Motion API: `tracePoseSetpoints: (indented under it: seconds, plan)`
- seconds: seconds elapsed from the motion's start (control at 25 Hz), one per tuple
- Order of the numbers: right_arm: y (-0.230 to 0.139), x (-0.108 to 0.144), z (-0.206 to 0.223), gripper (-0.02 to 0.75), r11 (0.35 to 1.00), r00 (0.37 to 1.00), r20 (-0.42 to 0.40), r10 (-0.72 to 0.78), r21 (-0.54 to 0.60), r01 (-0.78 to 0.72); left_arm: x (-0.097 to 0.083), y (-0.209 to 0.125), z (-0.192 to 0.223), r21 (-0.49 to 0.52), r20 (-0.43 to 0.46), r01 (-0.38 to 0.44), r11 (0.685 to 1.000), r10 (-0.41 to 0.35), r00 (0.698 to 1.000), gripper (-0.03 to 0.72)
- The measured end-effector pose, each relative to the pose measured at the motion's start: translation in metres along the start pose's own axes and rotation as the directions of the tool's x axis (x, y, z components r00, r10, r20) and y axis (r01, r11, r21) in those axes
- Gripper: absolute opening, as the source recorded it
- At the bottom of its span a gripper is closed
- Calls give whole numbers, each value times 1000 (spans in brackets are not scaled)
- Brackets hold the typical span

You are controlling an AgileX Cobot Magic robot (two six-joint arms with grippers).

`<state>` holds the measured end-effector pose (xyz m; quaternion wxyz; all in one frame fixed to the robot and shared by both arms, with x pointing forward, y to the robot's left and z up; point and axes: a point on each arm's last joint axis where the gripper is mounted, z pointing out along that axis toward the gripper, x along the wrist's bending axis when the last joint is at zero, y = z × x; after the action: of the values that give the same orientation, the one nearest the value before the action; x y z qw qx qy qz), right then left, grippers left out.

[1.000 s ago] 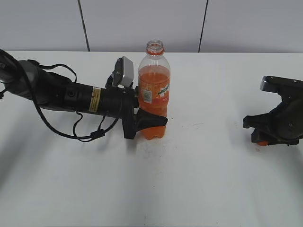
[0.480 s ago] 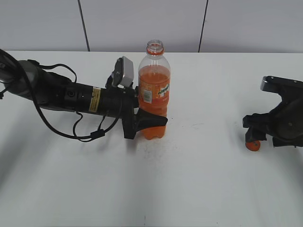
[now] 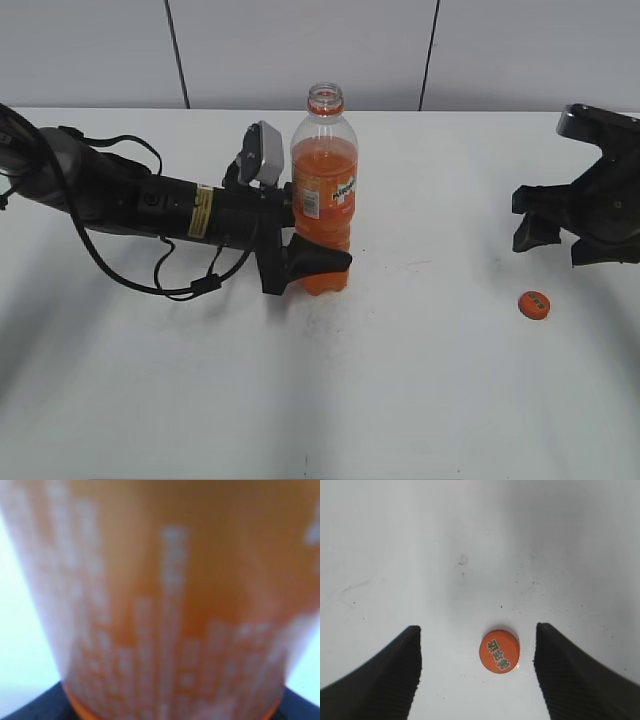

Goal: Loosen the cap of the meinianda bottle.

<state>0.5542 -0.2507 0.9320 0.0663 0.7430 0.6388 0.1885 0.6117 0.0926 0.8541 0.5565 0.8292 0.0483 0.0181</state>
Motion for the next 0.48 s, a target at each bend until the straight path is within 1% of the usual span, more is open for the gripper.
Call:
tracePoseSetpoints:
  seconds: [0.12, 0.2, 0.36, 0.48]
  plan:
    - [2, 1, -4, 524, 1000, 1000, -4, -2, -9, 2, 2, -5, 0, 51, -22, -2, 999, 3, 1000, 545]
    - [2, 1, -5, 524, 1000, 1000, -5, -1, -10, 1, 2, -3, -1, 49, -25, -6, 999, 8, 1000, 576]
    - [1, 1, -5, 524, 1000, 1000, -5, -1, -8, 1, 2, 8, -5, 32, -27, -9, 999, 10, 1000, 587]
    - [1, 1, -5, 524, 1000, 1000, -4, -1, -4, 1, -1, 25, -10, -16, 1, -7, 1000, 7, 1000, 588]
